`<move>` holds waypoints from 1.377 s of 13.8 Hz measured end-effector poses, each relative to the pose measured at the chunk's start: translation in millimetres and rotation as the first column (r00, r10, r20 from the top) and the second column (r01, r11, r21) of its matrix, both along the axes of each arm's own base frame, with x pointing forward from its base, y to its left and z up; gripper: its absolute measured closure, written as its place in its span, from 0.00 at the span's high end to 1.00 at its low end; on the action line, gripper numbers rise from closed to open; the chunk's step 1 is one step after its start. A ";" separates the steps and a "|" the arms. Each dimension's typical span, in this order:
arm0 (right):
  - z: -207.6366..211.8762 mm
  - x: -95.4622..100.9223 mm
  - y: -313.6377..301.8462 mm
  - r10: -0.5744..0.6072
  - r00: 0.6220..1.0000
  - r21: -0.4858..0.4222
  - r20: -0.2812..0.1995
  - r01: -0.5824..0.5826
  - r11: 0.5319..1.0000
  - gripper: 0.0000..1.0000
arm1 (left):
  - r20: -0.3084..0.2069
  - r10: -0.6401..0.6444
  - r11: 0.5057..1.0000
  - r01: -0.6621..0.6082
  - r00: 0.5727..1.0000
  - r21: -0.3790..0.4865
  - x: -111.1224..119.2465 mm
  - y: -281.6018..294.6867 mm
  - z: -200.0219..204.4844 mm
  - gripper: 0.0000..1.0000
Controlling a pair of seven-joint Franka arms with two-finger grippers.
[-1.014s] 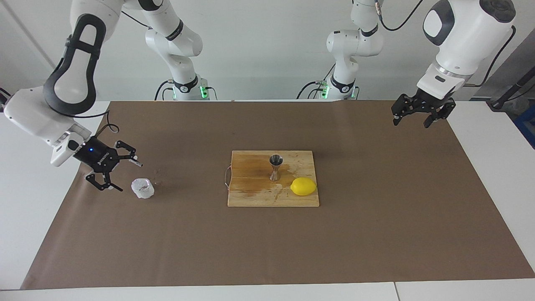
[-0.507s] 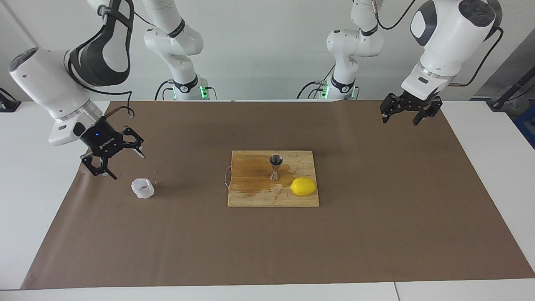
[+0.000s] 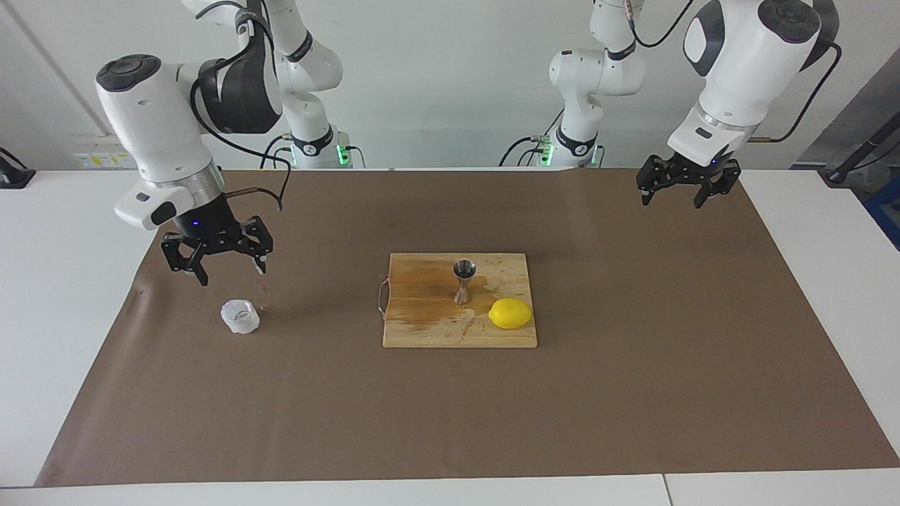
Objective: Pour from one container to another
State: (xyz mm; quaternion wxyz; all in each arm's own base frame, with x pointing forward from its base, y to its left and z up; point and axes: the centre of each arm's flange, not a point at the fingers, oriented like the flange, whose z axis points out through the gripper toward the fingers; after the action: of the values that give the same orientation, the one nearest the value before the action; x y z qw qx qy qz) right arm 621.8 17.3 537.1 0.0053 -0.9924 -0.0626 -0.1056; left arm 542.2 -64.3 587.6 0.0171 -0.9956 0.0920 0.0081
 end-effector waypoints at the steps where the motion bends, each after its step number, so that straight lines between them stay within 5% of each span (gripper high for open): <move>1: 4.0 -3.3 -1.7 -0.052 0.998 0.004 -0.023 0.052 0.999 1.00 | 0.000 0.003 1.000 -0.003 1.000 0.000 0.1 0.6 0.0 1.00; 6: 58.0 -37.2 -37.1 -0.150 0.982 0.002 -0.117 0.152 0.988 1.00 | 0.023 0.067 0.998 -0.067 0.997 -0.003 2.7 4.1 1.9 1.00; 12: 108.6 -78.1 -71.6 -0.209 0.969 -0.034 -0.130 0.206 0.978 1.00 | 0.024 0.074 0.997 -0.074 0.997 -0.004 3.2 7.5 1.9 1.00; 19: 129.1 -89.5 -67.1 -0.204 0.971 -0.070 -0.129 0.196 0.978 1.00 | 0.024 0.081 0.997 -0.081 0.996 -0.004 3.3 8.9 1.9 1.00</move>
State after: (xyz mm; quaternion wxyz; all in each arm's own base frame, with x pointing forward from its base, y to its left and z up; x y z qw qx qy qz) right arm 532.3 -49.8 666.2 -0.0294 -0.9983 0.0351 -0.0364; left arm 545.5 -55.3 589.5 0.0166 -0.9985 0.0513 -0.0033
